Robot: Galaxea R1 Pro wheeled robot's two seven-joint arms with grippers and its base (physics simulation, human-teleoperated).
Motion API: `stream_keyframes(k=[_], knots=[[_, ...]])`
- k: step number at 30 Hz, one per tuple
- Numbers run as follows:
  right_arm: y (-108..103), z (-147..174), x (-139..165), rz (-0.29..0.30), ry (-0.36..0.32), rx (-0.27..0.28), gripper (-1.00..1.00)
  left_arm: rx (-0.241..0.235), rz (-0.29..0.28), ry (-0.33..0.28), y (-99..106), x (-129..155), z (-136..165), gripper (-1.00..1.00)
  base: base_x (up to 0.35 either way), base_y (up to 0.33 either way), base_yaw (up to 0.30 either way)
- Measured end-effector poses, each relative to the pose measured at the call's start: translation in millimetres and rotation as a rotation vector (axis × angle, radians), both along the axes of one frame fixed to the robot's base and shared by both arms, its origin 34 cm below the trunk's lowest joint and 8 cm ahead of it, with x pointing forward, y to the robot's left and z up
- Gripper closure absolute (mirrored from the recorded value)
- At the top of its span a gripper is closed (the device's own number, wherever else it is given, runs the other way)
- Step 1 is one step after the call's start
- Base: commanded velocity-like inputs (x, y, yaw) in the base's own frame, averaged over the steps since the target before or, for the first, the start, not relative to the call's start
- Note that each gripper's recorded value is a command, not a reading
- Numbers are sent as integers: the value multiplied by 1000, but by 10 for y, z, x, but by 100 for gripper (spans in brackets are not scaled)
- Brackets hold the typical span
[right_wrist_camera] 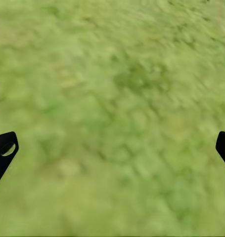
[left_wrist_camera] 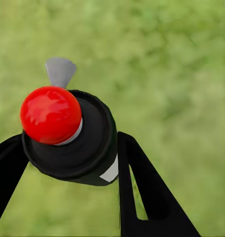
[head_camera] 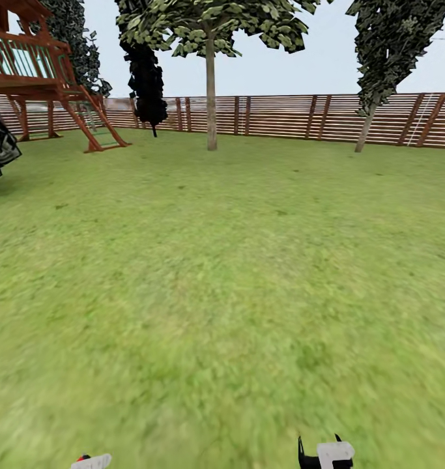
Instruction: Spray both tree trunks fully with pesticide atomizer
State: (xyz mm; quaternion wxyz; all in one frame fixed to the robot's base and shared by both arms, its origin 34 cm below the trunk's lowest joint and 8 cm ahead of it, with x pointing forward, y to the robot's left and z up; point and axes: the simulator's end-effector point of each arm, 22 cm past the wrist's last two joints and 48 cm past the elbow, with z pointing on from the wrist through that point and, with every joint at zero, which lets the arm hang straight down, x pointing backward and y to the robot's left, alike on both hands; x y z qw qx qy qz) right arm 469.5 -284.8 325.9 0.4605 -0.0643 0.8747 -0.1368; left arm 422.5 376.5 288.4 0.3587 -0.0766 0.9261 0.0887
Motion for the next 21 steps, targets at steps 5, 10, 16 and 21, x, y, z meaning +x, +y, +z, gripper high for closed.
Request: stream_keyframes(k=[5,10,16,21], knots=[[1,-2,-4,0,1,0,-100,-1,0,0,-10,2,-1,100,339,0,0],[0,-2,-4,0,1,0,-100,-1,-1,0,-11,2,-1,100,339,0,0],[0,0,-2,0,0,0,-100,-1,-1,0,-11,2,-1,100,340,0,0],[1,-2,-4,0,1,0,-100,-1,-1,0,-12,2,-1,100,339,0,0]])
